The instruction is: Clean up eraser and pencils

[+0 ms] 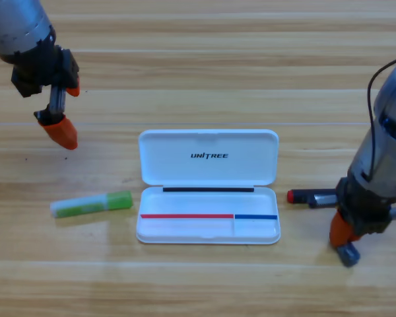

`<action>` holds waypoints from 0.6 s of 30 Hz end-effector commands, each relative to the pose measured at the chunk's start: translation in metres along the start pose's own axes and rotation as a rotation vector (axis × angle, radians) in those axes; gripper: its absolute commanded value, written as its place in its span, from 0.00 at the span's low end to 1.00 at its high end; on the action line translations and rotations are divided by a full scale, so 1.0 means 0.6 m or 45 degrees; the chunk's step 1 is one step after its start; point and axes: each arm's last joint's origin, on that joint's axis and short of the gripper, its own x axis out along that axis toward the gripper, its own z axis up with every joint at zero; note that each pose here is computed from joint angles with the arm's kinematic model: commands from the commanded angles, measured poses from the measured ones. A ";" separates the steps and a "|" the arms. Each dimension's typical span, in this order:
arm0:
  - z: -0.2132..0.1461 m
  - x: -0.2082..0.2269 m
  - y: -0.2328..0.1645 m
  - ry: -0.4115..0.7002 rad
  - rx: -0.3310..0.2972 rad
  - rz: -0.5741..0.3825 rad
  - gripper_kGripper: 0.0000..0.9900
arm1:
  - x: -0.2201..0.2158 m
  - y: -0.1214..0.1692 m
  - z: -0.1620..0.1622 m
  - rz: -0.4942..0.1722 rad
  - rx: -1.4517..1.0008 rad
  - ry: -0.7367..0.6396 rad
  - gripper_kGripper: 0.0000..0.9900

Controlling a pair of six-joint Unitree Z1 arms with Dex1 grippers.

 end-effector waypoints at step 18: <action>-0.016 0.116 -0.003 0.122 -0.077 -0.145 0.97 | -0.025 0.135 0.047 0.106 -1.501 0.018 0.00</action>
